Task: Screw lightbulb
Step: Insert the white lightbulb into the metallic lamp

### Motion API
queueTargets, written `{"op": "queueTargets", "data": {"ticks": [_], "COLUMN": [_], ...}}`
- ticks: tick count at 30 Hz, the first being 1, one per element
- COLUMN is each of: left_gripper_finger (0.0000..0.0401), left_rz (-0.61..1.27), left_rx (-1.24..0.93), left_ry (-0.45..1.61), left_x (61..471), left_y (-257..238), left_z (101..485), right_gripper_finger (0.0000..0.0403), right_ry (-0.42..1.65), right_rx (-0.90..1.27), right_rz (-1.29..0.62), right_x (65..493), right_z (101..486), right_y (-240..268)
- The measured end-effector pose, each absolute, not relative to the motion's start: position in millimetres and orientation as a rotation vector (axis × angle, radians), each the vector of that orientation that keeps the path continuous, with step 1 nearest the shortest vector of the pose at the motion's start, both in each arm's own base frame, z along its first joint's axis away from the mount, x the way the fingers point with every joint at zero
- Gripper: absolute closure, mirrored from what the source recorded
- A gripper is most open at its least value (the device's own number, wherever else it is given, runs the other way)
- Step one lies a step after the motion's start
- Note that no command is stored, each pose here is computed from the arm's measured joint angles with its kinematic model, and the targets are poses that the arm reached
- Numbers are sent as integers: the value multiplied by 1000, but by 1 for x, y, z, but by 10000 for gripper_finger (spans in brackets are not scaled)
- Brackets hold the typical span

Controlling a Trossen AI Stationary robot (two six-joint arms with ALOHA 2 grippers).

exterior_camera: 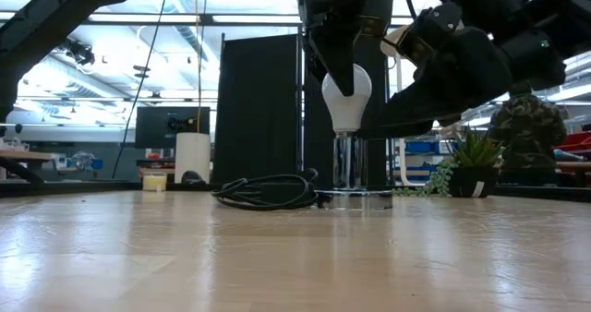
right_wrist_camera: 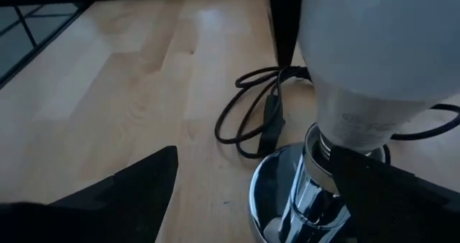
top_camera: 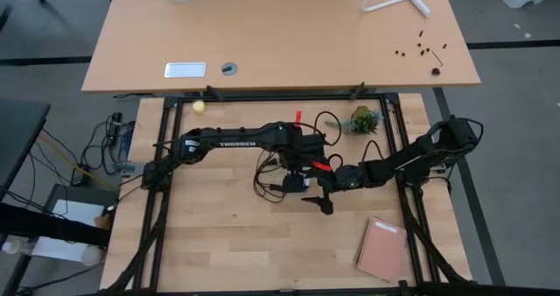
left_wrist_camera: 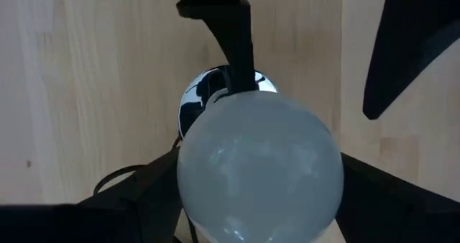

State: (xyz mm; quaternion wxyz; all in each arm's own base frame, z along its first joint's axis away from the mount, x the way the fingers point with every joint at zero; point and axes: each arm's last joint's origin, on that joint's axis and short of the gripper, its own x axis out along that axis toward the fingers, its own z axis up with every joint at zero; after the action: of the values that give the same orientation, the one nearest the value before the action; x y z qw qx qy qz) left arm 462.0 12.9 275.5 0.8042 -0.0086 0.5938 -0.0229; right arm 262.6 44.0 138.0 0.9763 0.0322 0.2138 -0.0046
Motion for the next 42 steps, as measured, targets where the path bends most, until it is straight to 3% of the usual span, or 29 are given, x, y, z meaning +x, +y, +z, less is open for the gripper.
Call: {"op": "queueTargets", "data": {"ticks": [9, 18, 29, 42], "left_gripper_finger": [99, 63, 61, 62], "left_rz": [-17, -15, -6, 117], "left_rx": [-15, 6, 26, 230], "left_ry": [1274, 1222, 1206, 962], "left_x": [462, 467, 467, 475], "left_y": [14, 14, 13, -17], "left_z": [275, 276, 282, 319], "right_gripper_finger": [31, 31, 31, 31], "right_ry": [456, 461, 475, 514], "right_rx": [65, 69, 60, 24], "right_rz": [-8, -10, -11, -57], "right_x": [258, 257, 256, 243], "right_z": [144, 144, 143, 156], "right_y": [43, 43, 43, 40]}}
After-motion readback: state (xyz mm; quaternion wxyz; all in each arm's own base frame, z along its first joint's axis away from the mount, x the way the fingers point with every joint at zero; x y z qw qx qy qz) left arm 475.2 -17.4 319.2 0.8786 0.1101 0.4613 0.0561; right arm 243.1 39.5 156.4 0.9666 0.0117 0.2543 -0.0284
